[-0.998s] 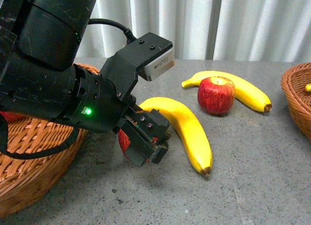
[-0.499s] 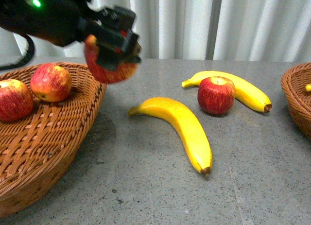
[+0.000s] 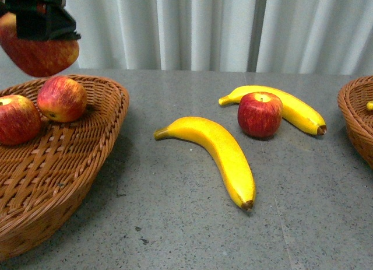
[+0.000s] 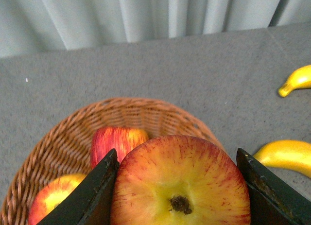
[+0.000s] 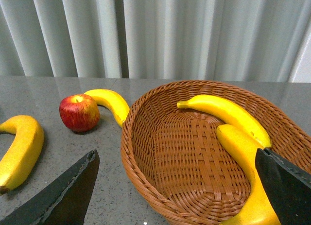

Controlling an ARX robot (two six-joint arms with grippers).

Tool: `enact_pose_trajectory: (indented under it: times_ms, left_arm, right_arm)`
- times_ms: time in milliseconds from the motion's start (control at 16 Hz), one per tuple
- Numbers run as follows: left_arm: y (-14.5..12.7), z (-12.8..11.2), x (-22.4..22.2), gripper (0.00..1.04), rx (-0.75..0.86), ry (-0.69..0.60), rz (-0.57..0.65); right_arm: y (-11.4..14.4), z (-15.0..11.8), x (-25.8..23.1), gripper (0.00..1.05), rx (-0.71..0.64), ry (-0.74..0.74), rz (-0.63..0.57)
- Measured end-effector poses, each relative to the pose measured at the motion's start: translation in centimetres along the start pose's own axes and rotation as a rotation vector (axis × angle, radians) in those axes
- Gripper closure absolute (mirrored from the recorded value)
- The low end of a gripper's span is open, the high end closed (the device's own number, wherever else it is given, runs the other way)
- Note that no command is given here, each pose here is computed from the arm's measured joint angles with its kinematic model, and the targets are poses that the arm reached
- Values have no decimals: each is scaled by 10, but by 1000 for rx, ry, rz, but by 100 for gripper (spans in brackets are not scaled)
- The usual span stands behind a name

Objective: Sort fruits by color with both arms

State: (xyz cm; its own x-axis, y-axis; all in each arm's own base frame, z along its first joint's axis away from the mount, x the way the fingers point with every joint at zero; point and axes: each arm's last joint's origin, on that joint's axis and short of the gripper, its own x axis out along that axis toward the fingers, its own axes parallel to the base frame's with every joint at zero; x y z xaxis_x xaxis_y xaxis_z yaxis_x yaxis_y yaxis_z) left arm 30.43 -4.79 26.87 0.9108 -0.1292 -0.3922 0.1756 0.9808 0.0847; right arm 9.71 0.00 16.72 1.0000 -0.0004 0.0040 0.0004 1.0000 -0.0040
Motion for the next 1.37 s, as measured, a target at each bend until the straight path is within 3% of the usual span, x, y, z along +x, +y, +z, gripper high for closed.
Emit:
enact_pose_trajectory:
  times_ms: [187,374,436,561,624,935,1122,1372]
  left_arm:
    - [22,-31,13,42,-158,92,31]
    - [24,-48,20,42,-205,149,23]
    - [21,-49,20,36,-207,151,0]
    - [16,-47,20,8,-194,144,-20]
    - [15,-46,19,6,-191,145,-16]
    - [-6,0,18,7,-63,2,-72]
    - [-26,25,48,7,15,-37,-174]
    - [-92,28,100,7,140,26,-329]
  right_arm:
    - [0,0,0,7,0,0,0]
    - [0,0,0,7,0,0,0]
    - [0,0,0,7,0,0,0]
    - [0,0,0,7,0,0,0]
    - [0,0,0,7,0,0,0]
    - [0,0,0,7,0,0,0]
    - [0,0,0,7,0,0,0]
    - [0,0,0,7,0,0,0]
